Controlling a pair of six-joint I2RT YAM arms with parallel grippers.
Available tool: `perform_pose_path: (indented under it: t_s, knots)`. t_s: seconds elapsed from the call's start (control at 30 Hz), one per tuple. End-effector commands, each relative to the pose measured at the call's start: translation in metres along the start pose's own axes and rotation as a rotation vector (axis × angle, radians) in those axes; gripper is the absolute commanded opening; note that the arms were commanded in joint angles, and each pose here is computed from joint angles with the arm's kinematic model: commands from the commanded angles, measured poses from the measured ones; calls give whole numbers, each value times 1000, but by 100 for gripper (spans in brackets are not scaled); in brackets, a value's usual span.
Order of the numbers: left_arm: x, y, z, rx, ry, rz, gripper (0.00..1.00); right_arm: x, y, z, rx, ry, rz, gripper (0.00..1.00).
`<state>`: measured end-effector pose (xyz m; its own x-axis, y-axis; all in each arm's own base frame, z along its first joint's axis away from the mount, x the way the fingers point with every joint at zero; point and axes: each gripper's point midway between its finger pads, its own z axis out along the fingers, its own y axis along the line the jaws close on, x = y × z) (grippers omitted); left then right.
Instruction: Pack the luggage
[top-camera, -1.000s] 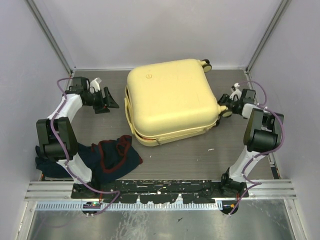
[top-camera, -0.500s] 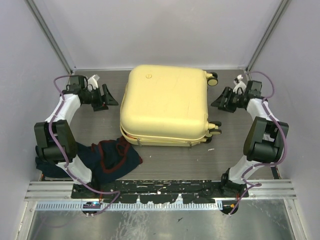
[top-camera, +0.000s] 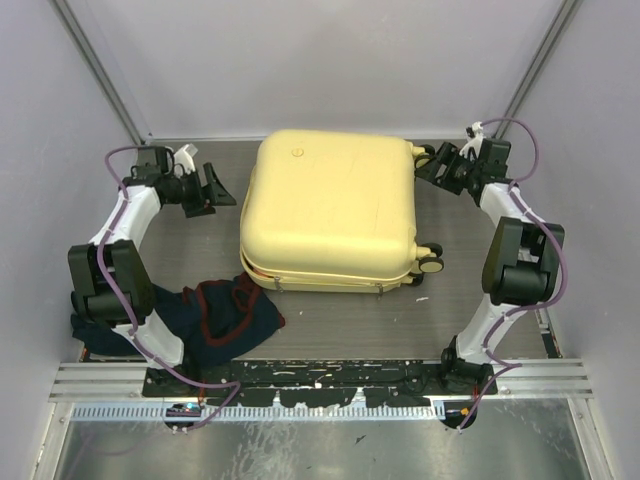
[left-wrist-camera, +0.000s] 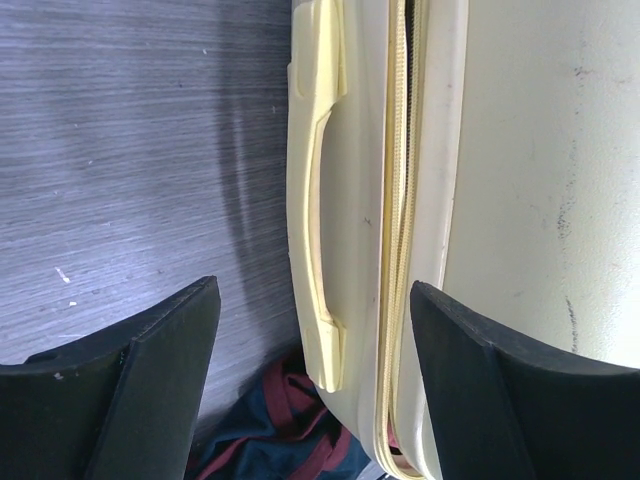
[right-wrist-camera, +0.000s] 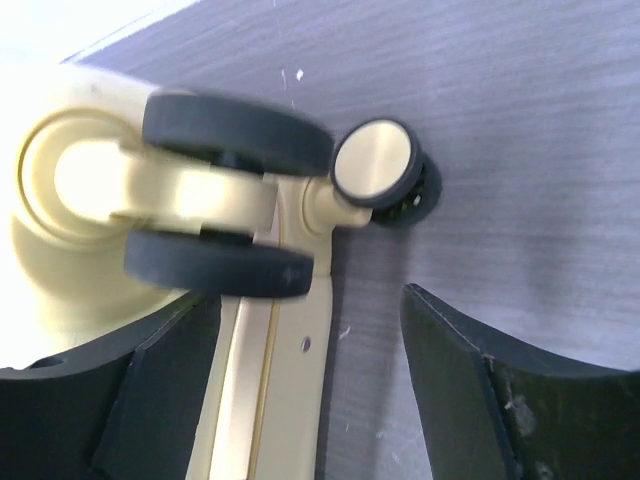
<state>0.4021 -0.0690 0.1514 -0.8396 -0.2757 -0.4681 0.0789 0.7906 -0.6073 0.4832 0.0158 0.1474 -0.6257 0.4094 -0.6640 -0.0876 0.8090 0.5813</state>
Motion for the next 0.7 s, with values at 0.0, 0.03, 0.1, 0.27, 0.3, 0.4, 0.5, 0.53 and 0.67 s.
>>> perform_pose_path:
  t_s: [0.0,0.03,0.1,0.27,0.3,0.4,0.5,0.53,0.67]
  knots:
    - [-28,-15,-9,23,-82,60,78,-46,15,12,-62,-103,-68,75]
    - [-29,-15,-8,25,-81,58,78,-46,20,15,-83,-102,-73,74]
    - [-29,-14,-5,28,-76,51,76,-49,30,20,-113,-104,-87,72]
    - [-24,-13,3,35,-54,42,75,-59,63,26,-210,-144,-135,70]
    - [-24,-14,3,38,-54,43,75,-63,71,25,-231,-151,-140,69]
    - [-25,-17,2,48,-60,44,75,-71,95,19,-290,-183,-157,68]
    - [-27,-23,-1,68,-67,44,74,-80,116,11,-331,-205,-163,67]
    - [-28,-25,-2,74,-75,46,74,-82,123,9,-341,-214,-164,67]
    - [-34,-31,-4,97,-101,54,75,-86,128,10,-348,-230,-174,67]
